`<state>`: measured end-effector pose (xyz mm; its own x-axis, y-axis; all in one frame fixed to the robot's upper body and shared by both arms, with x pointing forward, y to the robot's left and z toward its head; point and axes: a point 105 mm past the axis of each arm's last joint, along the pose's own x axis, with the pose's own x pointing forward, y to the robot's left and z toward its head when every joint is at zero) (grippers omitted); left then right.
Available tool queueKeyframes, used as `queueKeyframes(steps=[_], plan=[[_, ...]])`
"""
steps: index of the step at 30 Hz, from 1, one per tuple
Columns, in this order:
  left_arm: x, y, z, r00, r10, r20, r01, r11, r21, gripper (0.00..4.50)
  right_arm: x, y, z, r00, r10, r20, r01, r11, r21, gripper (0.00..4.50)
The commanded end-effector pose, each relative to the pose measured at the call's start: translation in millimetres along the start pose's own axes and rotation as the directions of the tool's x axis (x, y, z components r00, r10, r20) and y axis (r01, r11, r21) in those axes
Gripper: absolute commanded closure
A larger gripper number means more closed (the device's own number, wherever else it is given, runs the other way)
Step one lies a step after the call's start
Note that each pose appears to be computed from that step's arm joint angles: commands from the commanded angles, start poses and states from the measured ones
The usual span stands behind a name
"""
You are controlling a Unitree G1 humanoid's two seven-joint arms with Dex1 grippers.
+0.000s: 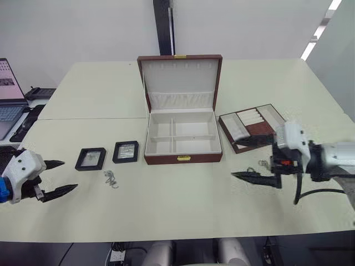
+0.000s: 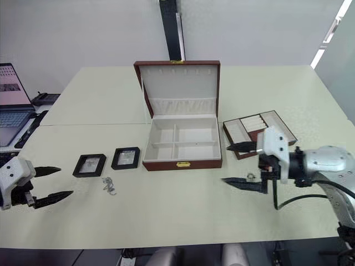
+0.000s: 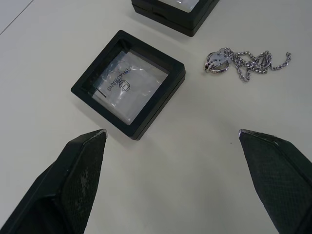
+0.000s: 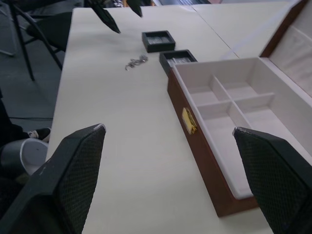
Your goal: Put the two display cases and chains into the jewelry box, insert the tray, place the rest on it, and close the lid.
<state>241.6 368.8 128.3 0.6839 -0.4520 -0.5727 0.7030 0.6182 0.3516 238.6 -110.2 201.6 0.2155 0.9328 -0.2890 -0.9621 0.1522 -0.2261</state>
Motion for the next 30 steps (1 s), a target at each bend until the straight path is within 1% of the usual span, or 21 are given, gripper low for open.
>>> queueKeyframes(steps=[1, 4, 7, 9, 16, 22, 29, 30], plan=[[-4, 7, 9, 1.000, -0.001, -0.005, 0.001, 0.998, 0.063, 0.00, 9, -1, 7, 1.000, 0.015, 0.025, -0.015, 1.000, -0.012, 0.05], [1, 8, 14, 1.000, -0.029, 0.012, 0.028, 0.997, 0.071, 0.00, 17, -4, 8, 0.999, 0.033, 0.042, -0.033, 0.999, -0.010, 0.05], [9, 11, 15, 0.998, -0.059, 0.008, 0.058, 0.994, 0.093, 0.59, 23, -3, 10, 0.997, 0.055, 0.057, -0.054, 0.998, -0.011, 0.00], [16, 13, 16, 0.996, -0.088, -0.002, 0.088, 0.991, 0.102, 1.16, 27, -1, 9, 0.996, 0.068, 0.059, -0.067, 0.998, -0.011, 0.00], [29, 17, 12, 0.983, -0.171, -0.071, 0.181, 0.970, 0.165, 1.16, 32, 3, 9, 0.995, 0.078, 0.067, -0.078, 0.997, -0.007, 0.00], [35, 22, 6, 0.976, -0.182, -0.117, 0.201, 0.962, 0.182, 1.16, 34, 5, 10, 0.994, 0.077, 0.072, -0.077, 0.997, -0.003, 0.00], [41, 19, 2, 0.971, -0.203, -0.126, 0.225, 0.956, 0.187, 1.16, 34, 6, 11, 0.994, 0.069, 0.080, -0.070, 0.998, 0.001, 0.00], [41, 18, 1, 0.971, -0.205, -0.125, 0.226, 0.956, 0.188, 1.34, 34, 6, 12, 0.994, 0.070, 0.081, -0.070, 0.998, 0.002, 0.00]])
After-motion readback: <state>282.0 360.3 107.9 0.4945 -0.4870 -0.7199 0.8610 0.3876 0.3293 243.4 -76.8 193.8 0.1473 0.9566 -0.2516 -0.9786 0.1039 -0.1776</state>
